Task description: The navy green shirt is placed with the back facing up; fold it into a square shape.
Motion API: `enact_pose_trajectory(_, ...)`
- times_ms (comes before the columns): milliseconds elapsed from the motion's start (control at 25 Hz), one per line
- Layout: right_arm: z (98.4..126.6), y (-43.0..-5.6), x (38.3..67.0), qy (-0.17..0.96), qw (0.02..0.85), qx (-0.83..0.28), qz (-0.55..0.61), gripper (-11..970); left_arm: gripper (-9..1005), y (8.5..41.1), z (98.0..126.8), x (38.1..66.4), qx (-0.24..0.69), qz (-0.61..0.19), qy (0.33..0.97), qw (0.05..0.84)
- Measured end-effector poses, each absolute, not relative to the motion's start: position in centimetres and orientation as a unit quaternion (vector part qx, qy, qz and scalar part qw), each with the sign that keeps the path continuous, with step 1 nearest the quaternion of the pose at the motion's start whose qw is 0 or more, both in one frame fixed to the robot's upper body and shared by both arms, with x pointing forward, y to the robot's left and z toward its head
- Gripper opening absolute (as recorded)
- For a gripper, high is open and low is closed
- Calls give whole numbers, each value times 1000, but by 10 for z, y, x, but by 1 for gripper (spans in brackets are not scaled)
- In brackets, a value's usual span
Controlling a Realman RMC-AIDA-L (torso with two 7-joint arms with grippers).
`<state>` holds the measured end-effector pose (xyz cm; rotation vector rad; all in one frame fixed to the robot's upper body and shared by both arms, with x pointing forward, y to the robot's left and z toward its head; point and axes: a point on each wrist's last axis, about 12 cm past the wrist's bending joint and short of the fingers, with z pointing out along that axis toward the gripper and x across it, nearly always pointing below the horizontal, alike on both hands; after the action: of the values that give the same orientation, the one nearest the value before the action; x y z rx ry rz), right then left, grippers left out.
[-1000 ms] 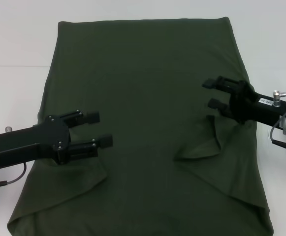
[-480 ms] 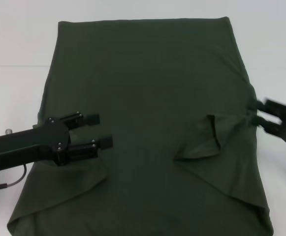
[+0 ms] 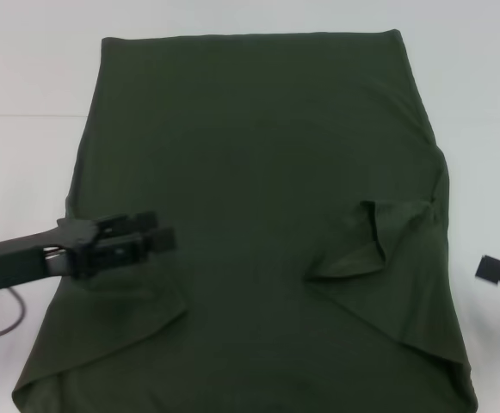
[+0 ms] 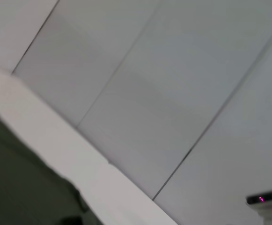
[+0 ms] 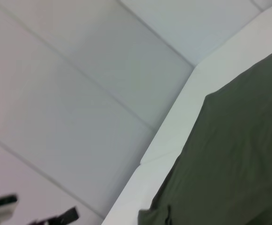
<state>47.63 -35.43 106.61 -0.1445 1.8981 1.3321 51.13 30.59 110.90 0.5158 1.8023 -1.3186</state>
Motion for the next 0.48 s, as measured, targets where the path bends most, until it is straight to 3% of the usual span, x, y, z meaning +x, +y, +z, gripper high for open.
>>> enact_pose_trajectory(80,1067,-353,471,742,409,-98,521,793,841,309,1110,511,193,-528,722,403)
enact_pose_trajectory(120,1066,-351,469,739,414,-117,519,800,841,323,1115,509,147,-548,741,360)
enact_pose_trajectory(360,1060,-338,466,735,409,-211,498,934,842,360,1126,499,39,-557,777,292)
enact_pose_trajectory(480,1061,-336,470,737,407,-221,492,932,841,378,1130,491,-18,-535,810,239)
